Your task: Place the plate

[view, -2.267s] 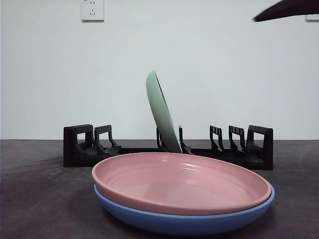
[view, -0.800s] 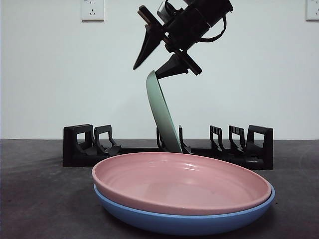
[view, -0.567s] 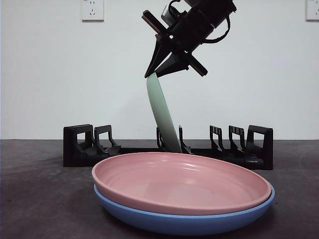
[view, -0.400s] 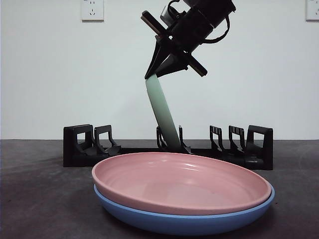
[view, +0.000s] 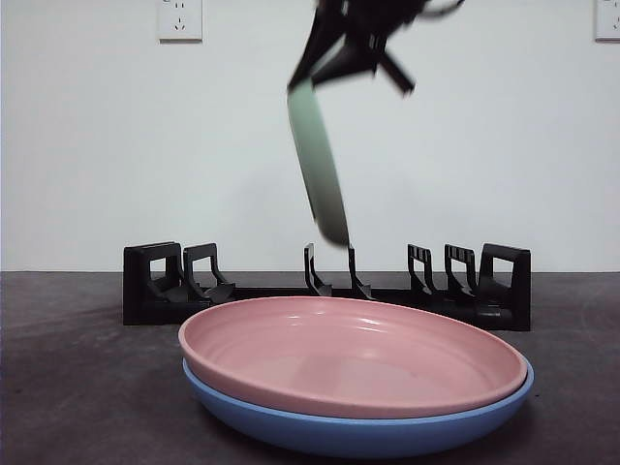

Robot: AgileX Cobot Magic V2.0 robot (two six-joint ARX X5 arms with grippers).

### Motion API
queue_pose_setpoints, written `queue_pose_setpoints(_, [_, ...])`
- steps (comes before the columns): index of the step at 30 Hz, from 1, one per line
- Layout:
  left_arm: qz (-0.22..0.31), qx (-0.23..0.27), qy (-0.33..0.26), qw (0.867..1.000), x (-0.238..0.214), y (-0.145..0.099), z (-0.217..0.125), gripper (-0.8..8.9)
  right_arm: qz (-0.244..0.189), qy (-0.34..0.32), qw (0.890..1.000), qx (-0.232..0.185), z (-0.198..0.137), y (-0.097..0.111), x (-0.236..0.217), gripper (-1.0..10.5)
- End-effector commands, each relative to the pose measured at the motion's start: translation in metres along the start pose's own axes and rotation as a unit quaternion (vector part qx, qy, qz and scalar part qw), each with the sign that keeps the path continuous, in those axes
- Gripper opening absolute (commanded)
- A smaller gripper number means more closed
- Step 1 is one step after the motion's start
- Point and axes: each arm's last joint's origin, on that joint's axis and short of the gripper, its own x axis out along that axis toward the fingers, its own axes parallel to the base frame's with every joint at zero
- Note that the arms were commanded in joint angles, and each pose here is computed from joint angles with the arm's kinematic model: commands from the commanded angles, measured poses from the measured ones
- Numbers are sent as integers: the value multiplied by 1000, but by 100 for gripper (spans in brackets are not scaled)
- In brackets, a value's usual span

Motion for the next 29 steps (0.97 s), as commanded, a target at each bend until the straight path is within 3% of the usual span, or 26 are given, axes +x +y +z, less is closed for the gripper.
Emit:
queue_pose_setpoints(1, [-5, 7, -15, 1000, -5, -3, 5, 530, 18, -17, 999, -23, 6, 18, -19, 6])
queue_pose_setpoints(12, [-5, 7, -15, 1000, -5, -3, 5, 530, -12, 27, 994, -106, -32, 67, -99, 6])
queue_pose_setpoints(17, [-5, 7, -15, 1000, -5, -3, 5, 530, -4, 39, 988, -147, -53, 93, -128, 6])
queue_pose_setpoints(21, [-6, 8, -16, 1000, -5, -3, 5, 530, -29, 49, 981, -185, -75, 109, -141, 6])
queue_pose_setpoints(29, [-6, 8, -16, 1000, -5, -3, 5, 530, -21, 104, 962, -250, -136, 120, -131, 6])
